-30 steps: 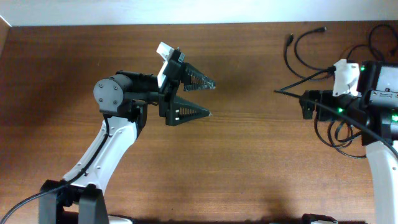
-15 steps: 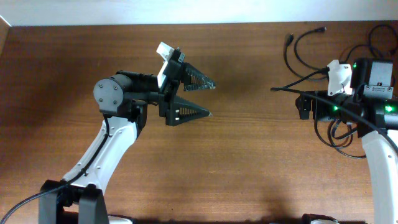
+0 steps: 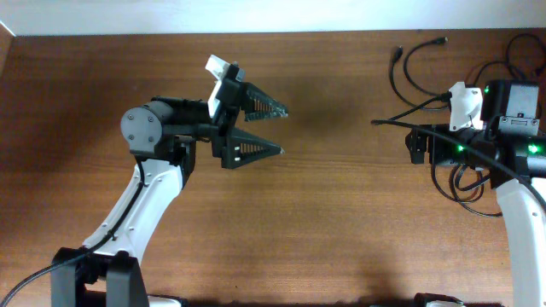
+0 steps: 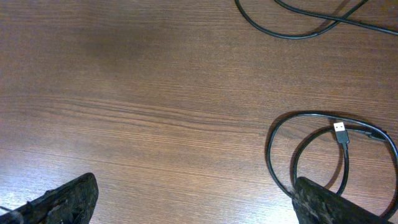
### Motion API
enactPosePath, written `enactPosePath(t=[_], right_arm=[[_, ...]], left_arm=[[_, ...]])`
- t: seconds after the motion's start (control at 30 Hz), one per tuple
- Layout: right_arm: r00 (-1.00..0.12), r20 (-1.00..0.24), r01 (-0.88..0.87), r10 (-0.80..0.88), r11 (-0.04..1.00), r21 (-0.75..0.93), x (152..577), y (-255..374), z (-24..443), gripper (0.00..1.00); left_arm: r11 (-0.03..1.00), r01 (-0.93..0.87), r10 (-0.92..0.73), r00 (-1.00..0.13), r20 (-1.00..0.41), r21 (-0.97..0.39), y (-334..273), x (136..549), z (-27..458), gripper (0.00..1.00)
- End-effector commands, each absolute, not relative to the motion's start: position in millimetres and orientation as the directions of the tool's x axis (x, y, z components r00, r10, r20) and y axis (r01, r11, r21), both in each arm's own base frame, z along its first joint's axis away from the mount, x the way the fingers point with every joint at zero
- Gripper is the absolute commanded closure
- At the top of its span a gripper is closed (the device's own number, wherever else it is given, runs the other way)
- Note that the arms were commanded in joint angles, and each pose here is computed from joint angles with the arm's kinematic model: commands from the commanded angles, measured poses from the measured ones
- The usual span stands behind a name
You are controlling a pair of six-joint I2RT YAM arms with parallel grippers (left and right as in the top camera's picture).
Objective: Untangle cables
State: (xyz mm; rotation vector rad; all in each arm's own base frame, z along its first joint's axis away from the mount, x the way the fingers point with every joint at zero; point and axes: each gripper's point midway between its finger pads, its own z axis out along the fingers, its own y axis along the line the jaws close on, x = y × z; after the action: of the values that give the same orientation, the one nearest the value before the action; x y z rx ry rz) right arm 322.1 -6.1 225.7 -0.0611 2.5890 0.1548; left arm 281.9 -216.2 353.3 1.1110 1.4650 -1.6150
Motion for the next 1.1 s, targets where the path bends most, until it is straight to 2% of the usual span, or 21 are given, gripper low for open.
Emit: enactPosePath(t=[0.0, 0.03, 0.13, 0.23, 0.3, 0.37, 0.4, 0.57, 0.63, 0.67, 0.73, 0.83, 0.87, 0.97, 1.07], right_arm=[[-0.851, -0.525, -0.083, -0.023, 0.992, 0.092, 323.2, -5.2, 226.7, 0.01], [-0.851, -0.525, -0.083, -0.023, 0.992, 0.092, 323.2, -5.2, 226.7, 0.01], [-0.851, -0.525, -0.083, -0.023, 0.992, 0.092, 323.2, -5.2, 226.7, 0.01], [-0.851, -0.525, -0.083, -0.023, 0.992, 0.092, 323.2, -5.2, 226.7, 0.01], [-0.851, -0.525, -0.083, -0.023, 0.992, 0.092, 323.2, -5.2, 226.7, 0.01], [-0.851, -0.525, -0.083, -0.023, 0.992, 0.092, 323.2, -5.2, 226.7, 0.01], [-0.851, -0.525, -0.083, -0.023, 0.992, 0.092, 323.2, -5.2, 226.7, 0.01], [-0.851, -0.525, -0.083, -0.023, 0.992, 0.092, 323.2, -5.2, 226.7, 0.01], [-0.851, -0.525, -0.083, -0.023, 0.992, 0.092, 323.2, -5.2, 226.7, 0.01], [-0.851, -0.525, -0.083, -0.023, 0.992, 0.092, 323.2, -5.2, 226.7, 0.01], [-0.851, -0.525, -0.083, -0.023, 0.992, 0.092, 323.2, -5.2, 226.7, 0.01], [-0.851, -0.525, -0.083, -0.023, 0.992, 0.092, 323.2, -5.2, 226.7, 0.01], [-0.851, -0.525, -0.083, -0.023, 0.992, 0.092, 323.2, -5.2, 226.7, 0.01], [-0.851, -0.525, -0.083, -0.023, 0.992, 0.092, 323.2, -5.2, 226.7, 0.01], [-0.851, -0.525, -0.083, -0.023, 0.992, 0.092, 323.2, -5.2, 226.7, 0.01]], left_arm=[[-0.133, 0.927, 0.051, -0.346, -0.937, -0.350, -213.4, 278.9, 360.7, 0.01], [-0.132, 0.935, 0.048, -0.327, -0.944, -0.330, -212.9, 279.3, 360.6, 0.01], [-0.147, 0.983, 0.017, -0.106, -0.994, -0.108, -213.6, 268.7, 360.4, 0.01], [-0.146, 0.974, -0.025, 0.173, -0.985, 0.175, -209.8, 242.8, 343.4, 0.01], [-0.139, 0.951, -0.040, 0.272, -0.961, 0.275, -207.3, 226.0, 324.5, 0.01], [-0.003, 0.971, 0.000, 0.237, -0.971, 0.237, -206.5, 232.0, 307.1, 0.01], [0.125, 0.980, 0.055, 0.152, -0.987, 0.158, -203.0, 242.7, 293.0, 0.01], [0.521, 0.853, 0.252, -0.174, -0.952, -0.019, -165.8, 256.1, 237.8, 0.01], [0.619, 0.785, 0.297, -0.277, -0.914, -0.037, -148.5, 252.9, 219.4, 0.01], [0.699, 0.715, 0.334, -0.358, -0.872, -0.026, -130.3, 248.0, 204.3, 0.01], [0.775, 0.631, 0.364, -0.414, -0.834, 0.026, -108.4, 245.7, 194.3, 0.01], [0.832, 0.539, 0.389, -0.394, -0.832, 0.134, -86.0, 249.1, 195.0, 0.01], [0.817, 0.548, 0.423, -0.359, -0.832, 0.179, -84.7, 247.0, 195.9, 0.01], [0.742, 0.565, 0.536, -0.176, -0.826, 0.361, -84.5, 240.8, 199.3, 0.01], [0.736, 0.504, 0.538, -0.031, -0.843, 0.452, -84.3, 240.7, 196.9, 0.01]])
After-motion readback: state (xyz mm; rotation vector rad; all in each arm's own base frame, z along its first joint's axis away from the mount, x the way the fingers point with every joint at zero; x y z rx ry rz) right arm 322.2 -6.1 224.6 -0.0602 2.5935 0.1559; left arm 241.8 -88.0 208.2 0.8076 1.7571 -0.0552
